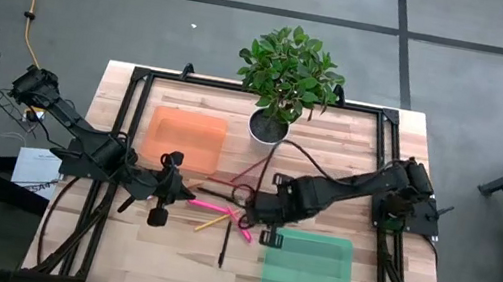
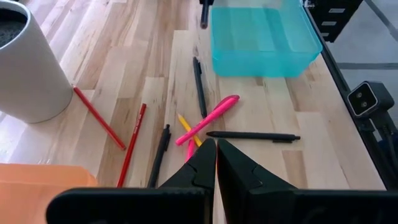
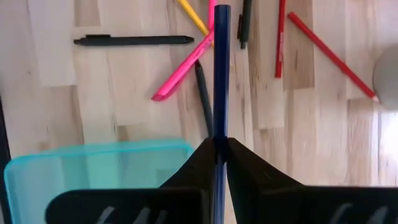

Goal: Sort pens & pencils
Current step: Put the blue colored pencil into the green bin

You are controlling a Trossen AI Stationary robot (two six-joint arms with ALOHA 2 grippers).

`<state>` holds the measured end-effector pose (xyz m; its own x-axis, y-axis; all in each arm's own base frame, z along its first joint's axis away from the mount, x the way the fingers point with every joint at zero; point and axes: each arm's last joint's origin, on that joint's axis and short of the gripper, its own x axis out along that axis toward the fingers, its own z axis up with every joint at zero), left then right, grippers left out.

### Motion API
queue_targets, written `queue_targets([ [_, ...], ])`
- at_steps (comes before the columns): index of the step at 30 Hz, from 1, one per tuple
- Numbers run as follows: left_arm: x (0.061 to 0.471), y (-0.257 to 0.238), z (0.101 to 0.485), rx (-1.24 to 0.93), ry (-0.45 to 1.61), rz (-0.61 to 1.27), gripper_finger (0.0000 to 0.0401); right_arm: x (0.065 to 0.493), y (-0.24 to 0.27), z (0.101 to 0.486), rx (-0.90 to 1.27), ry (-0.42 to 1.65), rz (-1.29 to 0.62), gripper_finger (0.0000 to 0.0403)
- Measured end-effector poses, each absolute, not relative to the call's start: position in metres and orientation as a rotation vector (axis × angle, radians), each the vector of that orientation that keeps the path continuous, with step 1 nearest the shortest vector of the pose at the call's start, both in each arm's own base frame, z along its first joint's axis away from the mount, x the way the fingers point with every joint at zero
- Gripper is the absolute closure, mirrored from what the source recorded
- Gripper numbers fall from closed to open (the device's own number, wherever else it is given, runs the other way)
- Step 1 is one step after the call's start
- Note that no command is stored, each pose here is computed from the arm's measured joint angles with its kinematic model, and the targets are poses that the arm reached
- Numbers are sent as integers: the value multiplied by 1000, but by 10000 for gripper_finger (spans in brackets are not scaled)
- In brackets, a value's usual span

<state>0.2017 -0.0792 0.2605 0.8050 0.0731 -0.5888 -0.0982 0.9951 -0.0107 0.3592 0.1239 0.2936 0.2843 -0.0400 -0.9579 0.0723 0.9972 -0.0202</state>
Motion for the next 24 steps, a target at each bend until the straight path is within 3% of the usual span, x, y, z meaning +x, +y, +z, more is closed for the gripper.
queue_targets([
  [18,201,-80,260,-28,642,59,396,315,190,291,59,1343,-190,387],
  [24,201,-80,260,-15,645,44,396,299,208,274,92,1387,-225,387],
])
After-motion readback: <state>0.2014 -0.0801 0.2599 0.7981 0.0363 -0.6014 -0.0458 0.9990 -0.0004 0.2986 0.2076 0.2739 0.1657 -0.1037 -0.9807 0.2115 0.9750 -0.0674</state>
